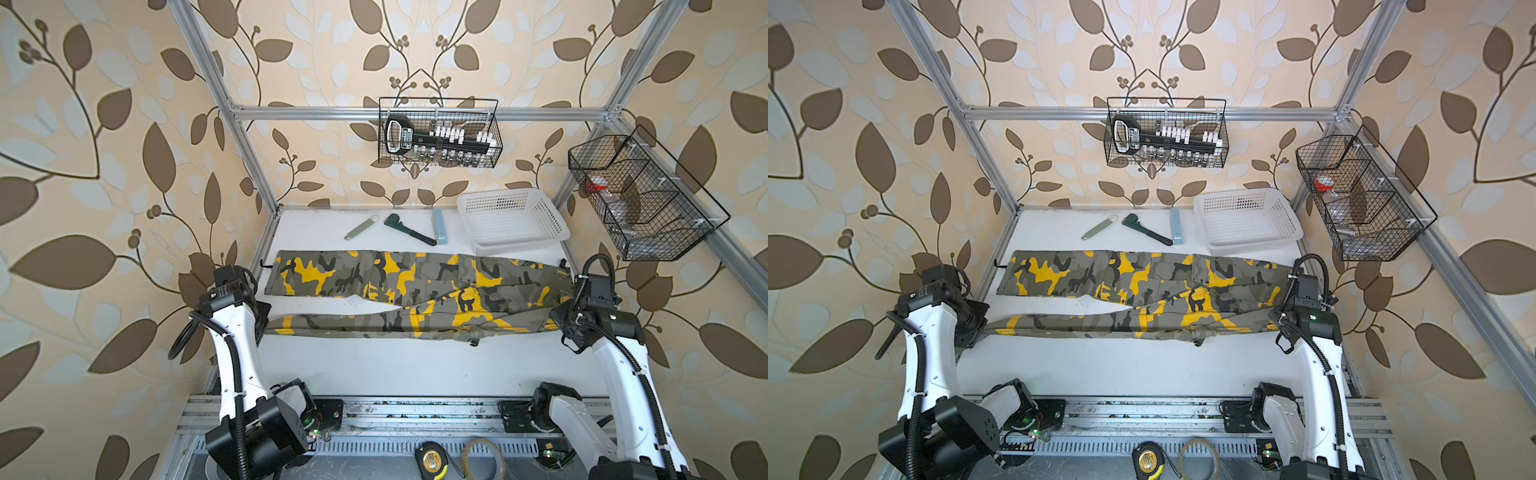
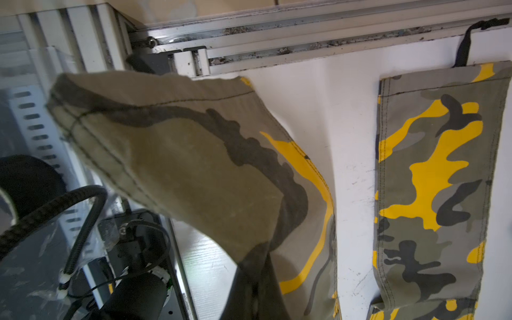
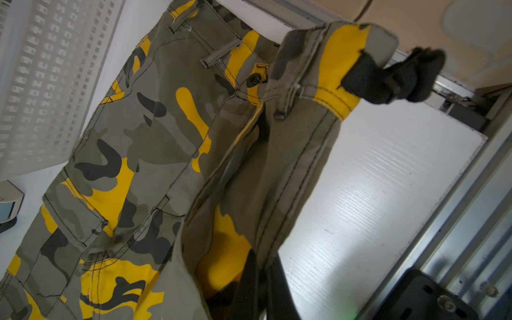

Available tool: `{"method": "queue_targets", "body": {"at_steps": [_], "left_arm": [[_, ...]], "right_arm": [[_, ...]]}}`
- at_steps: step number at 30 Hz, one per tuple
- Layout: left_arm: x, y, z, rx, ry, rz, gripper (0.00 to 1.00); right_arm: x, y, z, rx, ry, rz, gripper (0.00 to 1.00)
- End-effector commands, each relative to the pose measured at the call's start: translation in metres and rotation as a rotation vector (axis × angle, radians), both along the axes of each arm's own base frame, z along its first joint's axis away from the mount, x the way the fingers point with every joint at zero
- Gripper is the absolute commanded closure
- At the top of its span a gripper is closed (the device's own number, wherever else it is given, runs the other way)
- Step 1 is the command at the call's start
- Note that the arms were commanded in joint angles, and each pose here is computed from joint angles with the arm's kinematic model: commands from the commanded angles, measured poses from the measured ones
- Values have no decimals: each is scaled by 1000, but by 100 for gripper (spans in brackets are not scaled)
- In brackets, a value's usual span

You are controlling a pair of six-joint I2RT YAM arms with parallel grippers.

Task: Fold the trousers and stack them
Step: 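Lift the nearer trouser edge upward with both grippers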

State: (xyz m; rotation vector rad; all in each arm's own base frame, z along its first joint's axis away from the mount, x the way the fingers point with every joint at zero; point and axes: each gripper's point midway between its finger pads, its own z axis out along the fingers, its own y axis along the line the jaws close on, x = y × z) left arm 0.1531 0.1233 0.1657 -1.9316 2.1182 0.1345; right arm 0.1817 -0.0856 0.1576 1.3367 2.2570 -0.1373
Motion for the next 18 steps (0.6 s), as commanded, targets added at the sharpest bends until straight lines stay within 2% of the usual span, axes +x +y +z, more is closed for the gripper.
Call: {"method": "queue_targets", "body": {"at_steps": [1, 6, 12, 18], "left_arm": [[-23, 22, 30, 159, 50, 82, 100], [-16, 19, 51, 185, -14, 74, 100], [-20, 21, 77, 289, -13, 24, 100], [26, 14, 78, 253, -128, -110, 100]], "right_arm": [[-25, -16, 19, -126, 56, -24, 99], [-45, -22, 40, -198, 68, -34, 99], [-67, -32, 73, -315, 52, -35, 99], [-64, -45, 88, -399, 31, -74, 99]]}}
